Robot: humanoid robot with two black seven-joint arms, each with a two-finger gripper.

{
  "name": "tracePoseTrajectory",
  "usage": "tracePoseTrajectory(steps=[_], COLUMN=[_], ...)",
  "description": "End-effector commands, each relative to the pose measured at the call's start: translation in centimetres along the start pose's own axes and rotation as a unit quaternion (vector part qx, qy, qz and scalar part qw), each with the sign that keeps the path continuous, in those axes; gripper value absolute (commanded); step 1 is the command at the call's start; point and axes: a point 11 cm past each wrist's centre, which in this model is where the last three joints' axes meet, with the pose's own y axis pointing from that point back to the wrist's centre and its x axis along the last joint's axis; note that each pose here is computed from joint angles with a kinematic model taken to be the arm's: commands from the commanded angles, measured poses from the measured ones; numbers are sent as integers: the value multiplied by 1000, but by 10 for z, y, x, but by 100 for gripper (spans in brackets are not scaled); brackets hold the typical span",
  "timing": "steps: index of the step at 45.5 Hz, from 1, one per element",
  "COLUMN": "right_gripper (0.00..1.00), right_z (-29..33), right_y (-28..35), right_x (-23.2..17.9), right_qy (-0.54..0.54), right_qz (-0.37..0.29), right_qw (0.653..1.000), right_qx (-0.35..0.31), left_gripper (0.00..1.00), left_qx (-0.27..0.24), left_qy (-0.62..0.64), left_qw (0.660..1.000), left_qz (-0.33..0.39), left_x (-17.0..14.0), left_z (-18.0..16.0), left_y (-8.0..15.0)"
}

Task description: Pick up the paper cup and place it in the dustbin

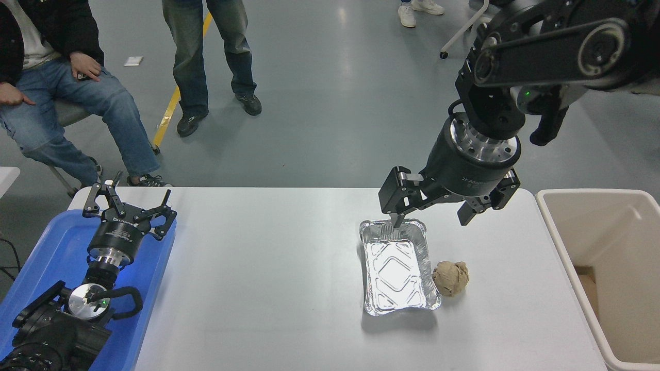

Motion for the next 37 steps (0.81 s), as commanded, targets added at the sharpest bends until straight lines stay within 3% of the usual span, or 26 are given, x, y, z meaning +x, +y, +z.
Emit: tracePoseTrajectory(steps=[1,37], right_gripper=[100,100], right_z=[27,92], right_y=[-23,-11], right_x=[1,23], right_qy=[-10,-93], right_qz=[-22,16], right_qw=[999,995], right_qx=[-34,38], left_gripper=[99,99], left_qx=[0,0], left_qy=[0,0], left_qw=[1000,1000], left_qz=[0,0], left_x=[0,0], left_z=[0,0], left_y=[0,0])
